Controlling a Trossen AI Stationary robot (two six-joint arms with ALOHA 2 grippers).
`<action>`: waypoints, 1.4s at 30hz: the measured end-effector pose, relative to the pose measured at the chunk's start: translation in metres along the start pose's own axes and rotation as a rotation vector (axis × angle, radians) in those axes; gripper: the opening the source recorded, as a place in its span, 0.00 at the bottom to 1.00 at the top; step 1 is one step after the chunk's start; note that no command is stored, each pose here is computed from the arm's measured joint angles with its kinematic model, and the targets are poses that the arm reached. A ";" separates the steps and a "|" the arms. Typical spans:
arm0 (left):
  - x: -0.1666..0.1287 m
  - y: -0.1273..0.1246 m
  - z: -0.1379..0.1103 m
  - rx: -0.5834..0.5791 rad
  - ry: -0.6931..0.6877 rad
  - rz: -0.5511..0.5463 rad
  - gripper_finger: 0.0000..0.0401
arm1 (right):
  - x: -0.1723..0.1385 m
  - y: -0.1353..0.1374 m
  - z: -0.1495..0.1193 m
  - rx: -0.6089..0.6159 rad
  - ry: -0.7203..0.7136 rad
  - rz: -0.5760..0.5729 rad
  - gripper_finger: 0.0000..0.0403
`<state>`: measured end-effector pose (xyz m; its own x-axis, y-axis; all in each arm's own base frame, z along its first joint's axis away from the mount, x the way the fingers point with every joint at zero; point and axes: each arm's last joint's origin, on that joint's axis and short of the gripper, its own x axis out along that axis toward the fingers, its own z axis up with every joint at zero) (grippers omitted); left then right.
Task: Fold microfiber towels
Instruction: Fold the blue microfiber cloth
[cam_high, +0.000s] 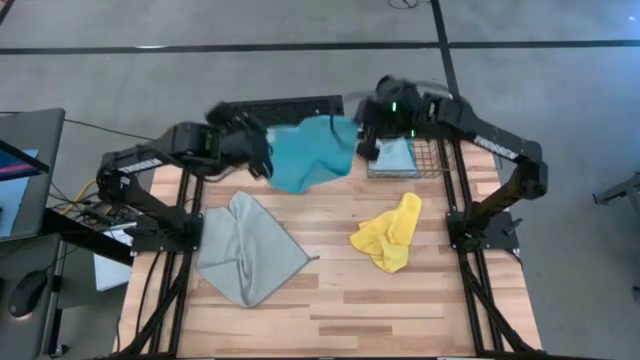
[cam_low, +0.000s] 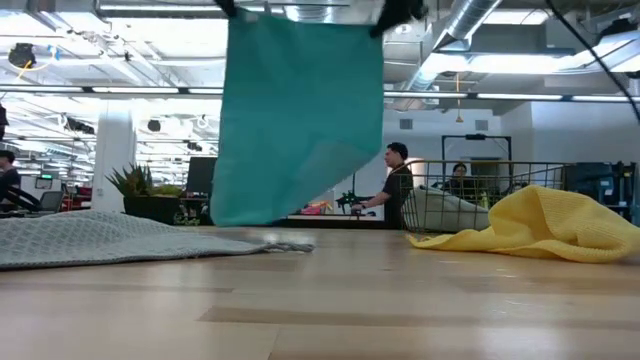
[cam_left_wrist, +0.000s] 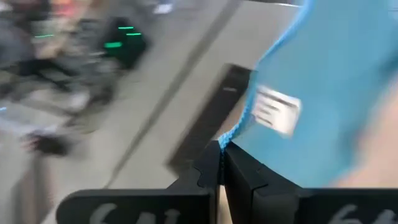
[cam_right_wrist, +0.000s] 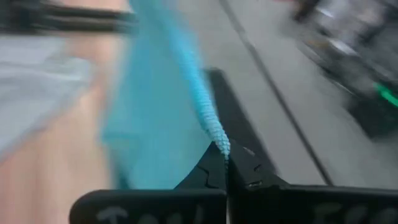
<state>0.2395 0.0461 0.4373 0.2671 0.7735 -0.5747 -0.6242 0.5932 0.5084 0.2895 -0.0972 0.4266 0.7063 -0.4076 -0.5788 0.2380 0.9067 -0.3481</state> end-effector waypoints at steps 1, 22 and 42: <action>0.000 -0.004 0.000 0.003 0.005 -0.044 0.00 | -0.002 0.006 0.002 -0.012 -0.010 0.027 0.01; -0.007 -0.011 -0.002 0.040 -0.010 -0.036 0.00 | -0.003 0.012 0.003 -0.056 -0.010 0.026 0.01; 0.011 0.002 0.001 0.065 0.056 -0.081 0.00 | 0.006 -0.001 -0.006 -0.138 0.064 0.001 0.02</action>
<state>0.2419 0.0554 0.4324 0.2723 0.7098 -0.6496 -0.5530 0.6679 0.4981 0.2894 -0.1014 0.4195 0.6616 -0.4171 -0.6232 0.1408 0.8854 -0.4430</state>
